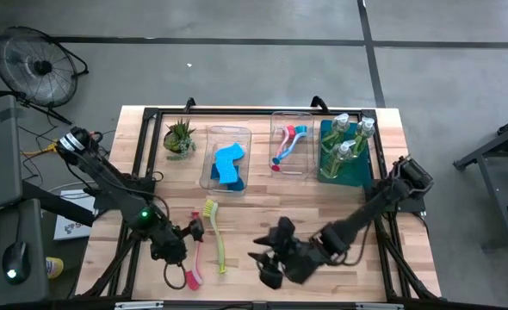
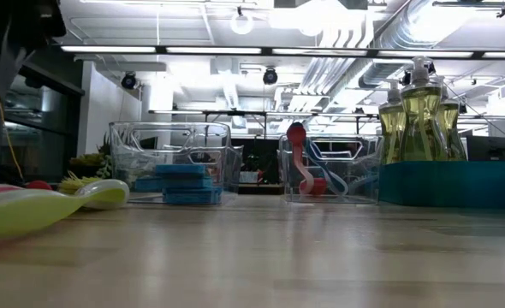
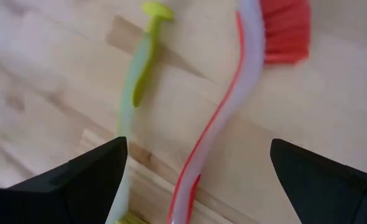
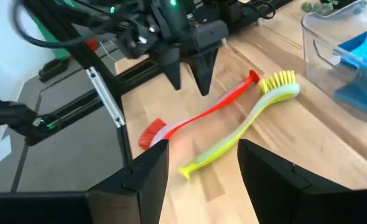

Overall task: Pick & Place Kitchen Sink Supplies
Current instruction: Put the red dishwashing brush into the right transparent bin

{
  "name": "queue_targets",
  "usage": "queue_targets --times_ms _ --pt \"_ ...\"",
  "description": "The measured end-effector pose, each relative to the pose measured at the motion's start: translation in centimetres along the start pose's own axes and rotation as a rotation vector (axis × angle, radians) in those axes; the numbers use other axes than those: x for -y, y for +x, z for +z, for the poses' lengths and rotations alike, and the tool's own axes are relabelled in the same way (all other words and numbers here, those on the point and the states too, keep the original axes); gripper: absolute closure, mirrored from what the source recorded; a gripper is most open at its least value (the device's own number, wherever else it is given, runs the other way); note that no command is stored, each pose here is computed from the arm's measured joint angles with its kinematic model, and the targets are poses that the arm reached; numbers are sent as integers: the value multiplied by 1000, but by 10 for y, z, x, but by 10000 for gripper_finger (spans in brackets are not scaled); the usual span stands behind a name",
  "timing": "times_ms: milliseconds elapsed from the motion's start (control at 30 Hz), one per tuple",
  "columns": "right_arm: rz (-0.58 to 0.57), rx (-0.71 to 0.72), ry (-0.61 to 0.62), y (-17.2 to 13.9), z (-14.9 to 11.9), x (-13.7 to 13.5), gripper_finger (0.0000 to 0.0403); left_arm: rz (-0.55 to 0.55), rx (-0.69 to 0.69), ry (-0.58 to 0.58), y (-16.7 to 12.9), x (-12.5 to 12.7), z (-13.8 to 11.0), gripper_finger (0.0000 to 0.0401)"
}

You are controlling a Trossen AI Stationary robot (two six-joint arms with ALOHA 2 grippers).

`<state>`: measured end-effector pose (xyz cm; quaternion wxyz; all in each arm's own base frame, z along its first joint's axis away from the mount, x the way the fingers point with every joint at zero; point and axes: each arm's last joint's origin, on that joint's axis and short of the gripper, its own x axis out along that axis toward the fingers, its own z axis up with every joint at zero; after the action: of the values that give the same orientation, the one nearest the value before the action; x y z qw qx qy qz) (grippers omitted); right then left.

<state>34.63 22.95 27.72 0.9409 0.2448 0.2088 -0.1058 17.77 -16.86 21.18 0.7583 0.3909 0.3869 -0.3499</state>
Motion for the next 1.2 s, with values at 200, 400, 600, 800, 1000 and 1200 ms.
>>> queue_targets --times_ms 200,400,600,800,1000,1200 --pt "6 38 16 -28 -26 -20 217 -41 -30 178 19 3 3 11" --pt "33 68 24 -50 -44 -34 217 -59 -60 294 43 6 5 11" --pt "74 72 25 -63 -53 -43 217 -80 -91 338 59 9 4 11" --pt "82 79 25 -69 -57 -46 217 -95 -98 347 65 11 4 11" --pt "84 78 35 -70 -58 -46 217 -124 -89 350 69 12 4 34" --pt "83 78 35 -69 -58 -46 217 -145 -86 349 69 13 3 106"
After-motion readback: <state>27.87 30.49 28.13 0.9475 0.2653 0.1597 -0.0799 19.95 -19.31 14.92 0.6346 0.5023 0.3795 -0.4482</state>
